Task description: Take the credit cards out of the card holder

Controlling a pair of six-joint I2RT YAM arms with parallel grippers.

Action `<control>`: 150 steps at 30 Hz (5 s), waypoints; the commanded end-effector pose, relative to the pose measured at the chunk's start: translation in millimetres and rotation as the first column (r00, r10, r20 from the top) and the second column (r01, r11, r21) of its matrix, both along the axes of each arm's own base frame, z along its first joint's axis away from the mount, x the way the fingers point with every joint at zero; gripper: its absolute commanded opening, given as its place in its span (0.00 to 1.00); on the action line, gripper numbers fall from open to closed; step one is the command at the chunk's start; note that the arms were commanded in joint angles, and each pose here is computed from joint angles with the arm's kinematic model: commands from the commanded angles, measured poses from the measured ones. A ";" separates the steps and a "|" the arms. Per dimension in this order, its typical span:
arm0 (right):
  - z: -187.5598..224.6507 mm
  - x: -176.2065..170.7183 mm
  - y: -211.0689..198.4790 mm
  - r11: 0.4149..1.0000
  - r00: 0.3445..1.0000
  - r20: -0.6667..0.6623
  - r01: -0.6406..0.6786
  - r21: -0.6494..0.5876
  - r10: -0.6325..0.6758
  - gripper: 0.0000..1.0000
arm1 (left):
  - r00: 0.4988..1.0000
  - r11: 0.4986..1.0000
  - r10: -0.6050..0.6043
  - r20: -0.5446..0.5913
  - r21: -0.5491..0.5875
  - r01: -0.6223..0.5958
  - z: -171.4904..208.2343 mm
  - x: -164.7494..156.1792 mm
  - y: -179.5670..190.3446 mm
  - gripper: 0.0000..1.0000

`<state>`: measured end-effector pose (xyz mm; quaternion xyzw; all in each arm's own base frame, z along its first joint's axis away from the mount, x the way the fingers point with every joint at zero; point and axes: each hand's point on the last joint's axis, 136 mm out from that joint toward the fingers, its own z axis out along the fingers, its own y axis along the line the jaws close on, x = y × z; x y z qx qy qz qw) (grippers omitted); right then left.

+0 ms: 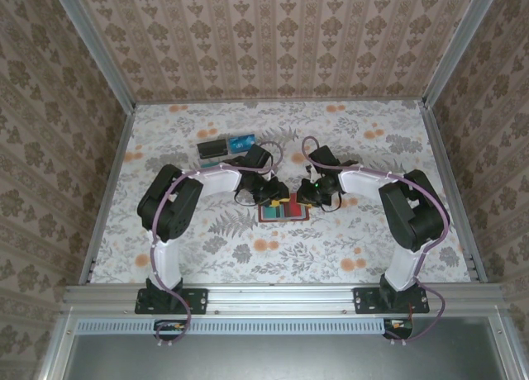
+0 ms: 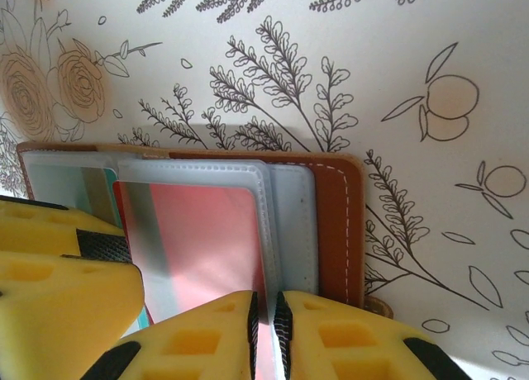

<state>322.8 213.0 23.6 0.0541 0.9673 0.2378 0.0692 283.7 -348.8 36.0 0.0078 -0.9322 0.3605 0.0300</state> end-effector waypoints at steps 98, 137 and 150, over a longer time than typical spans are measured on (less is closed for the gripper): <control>-12.1 -12.1 4.2 1.000 0.993 -0.119 -0.026 -0.013 0.025 0.22 | 0.994 0.951 0.030 0.109 -0.310 0.005 19.9 3.5 15.6 0.09; 63.0 18.6 32.6 0.982 0.991 0.118 -0.078 0.173 0.058 0.28 | 0.973 0.992 -0.037 0.227 -0.111 0.063 57.4 -1.6 72.2 0.00; 155.0 35.7 69.8 0.797 0.960 0.276 -0.198 0.570 0.041 0.72 | 0.937 0.921 0.073 0.342 -0.384 0.068 155.8 15.3 66.9 0.00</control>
